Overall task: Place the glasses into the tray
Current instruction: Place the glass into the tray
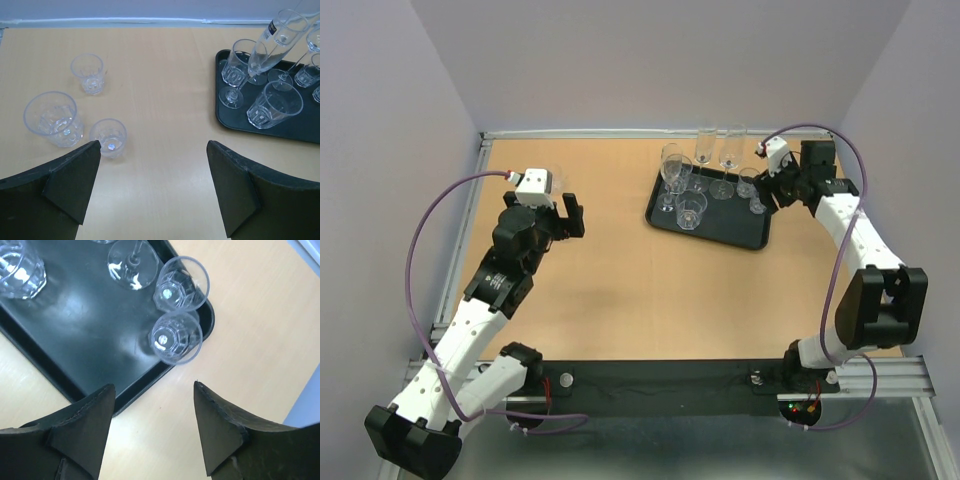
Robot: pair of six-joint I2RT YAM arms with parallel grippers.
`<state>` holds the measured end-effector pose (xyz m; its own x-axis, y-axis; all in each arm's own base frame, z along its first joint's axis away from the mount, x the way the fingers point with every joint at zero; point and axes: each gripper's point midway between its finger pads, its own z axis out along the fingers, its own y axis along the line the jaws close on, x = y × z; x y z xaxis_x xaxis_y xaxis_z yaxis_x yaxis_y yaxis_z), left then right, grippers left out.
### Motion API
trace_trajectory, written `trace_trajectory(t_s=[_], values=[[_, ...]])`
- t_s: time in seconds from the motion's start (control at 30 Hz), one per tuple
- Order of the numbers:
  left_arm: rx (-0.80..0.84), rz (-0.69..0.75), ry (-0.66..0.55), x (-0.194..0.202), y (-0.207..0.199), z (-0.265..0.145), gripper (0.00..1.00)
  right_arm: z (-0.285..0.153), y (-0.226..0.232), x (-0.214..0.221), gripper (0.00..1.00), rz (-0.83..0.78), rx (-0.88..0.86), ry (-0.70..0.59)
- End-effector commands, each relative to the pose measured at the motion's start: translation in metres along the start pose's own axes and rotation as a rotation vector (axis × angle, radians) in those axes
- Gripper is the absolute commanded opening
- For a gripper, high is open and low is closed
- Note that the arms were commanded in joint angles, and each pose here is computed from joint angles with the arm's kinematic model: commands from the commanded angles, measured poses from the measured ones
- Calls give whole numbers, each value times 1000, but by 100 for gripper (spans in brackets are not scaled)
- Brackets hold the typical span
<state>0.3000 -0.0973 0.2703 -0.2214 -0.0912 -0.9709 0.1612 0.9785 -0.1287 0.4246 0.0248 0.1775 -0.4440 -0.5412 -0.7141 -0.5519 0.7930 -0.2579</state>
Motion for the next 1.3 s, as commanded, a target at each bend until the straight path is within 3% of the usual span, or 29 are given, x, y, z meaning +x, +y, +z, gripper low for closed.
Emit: trace_trajectory(t_s=[0.0, 0.37, 0.63, 0.83, 1.03, 1.27], values=[[-2, 2, -49, -10, 2, -1, 99, -24, 7, 0, 73, -2, 45, -32], [7, 1, -49, -10, 1, -1, 99, -80, 12, 48, 80, 99, 209, 11], [-2, -1, -67, -12, 3, -4, 99, -96, 8, 88, 80, 166, 347, 131], [56, 6, -56, -6, -6, -2, 99, -106, 12, 100, 80, 185, 394, 139], [79, -83, -62, -12, -16, 3, 99, -104, 31, 101, 80, 192, 331, 89], [18, -206, -57, -16, -11, 8, 99, -86, 49, 69, 80, 196, 163, -47]])
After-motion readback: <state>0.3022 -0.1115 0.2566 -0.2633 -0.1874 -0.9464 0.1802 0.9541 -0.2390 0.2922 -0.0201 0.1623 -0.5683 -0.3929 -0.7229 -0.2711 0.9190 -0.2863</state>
